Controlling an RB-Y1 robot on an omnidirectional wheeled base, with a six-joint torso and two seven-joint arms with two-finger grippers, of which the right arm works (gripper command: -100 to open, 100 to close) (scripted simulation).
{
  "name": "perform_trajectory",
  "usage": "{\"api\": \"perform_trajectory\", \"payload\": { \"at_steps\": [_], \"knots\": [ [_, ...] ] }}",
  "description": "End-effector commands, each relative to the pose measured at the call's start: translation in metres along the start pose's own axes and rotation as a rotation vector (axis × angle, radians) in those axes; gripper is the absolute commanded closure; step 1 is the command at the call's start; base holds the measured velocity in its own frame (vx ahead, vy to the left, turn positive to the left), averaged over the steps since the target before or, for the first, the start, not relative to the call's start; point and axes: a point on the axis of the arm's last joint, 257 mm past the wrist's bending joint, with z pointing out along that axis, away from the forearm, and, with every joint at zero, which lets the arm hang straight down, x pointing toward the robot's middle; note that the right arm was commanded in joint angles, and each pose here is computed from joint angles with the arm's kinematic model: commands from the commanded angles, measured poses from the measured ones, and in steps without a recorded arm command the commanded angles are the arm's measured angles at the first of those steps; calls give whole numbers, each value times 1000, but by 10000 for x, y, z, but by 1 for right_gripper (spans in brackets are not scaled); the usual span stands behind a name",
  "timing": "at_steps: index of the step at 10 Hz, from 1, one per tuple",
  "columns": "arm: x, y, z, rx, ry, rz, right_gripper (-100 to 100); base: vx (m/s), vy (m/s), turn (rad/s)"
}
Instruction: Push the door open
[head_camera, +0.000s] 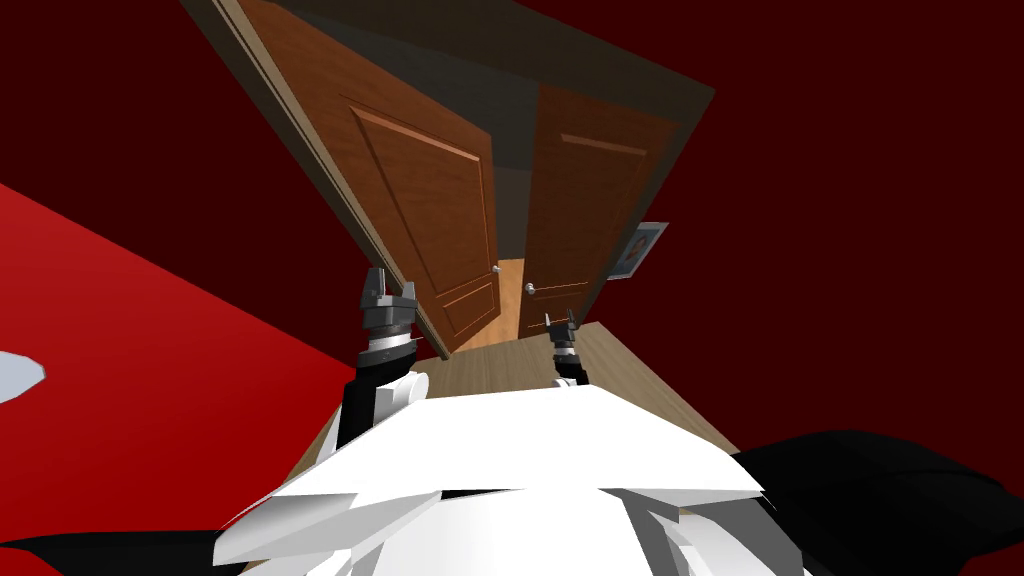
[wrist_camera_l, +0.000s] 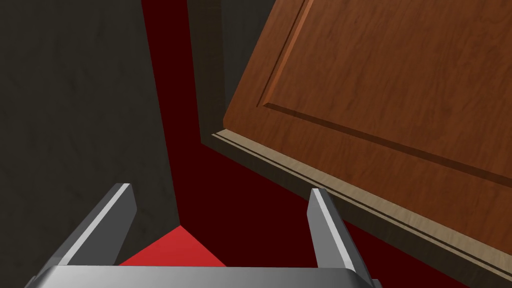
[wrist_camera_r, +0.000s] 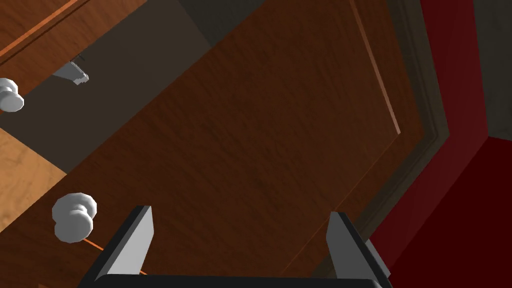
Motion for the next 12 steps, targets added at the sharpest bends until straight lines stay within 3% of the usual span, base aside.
{"api": "perform_trajectory", "payload": {
  "at_steps": [1,12],
  "knots": [
    [-51,-116,-37,16,-17,63,-100,78,-60,84],
    [-449,-854,-416,108,-159,421,-100,88,-62,87]
  ]
}}
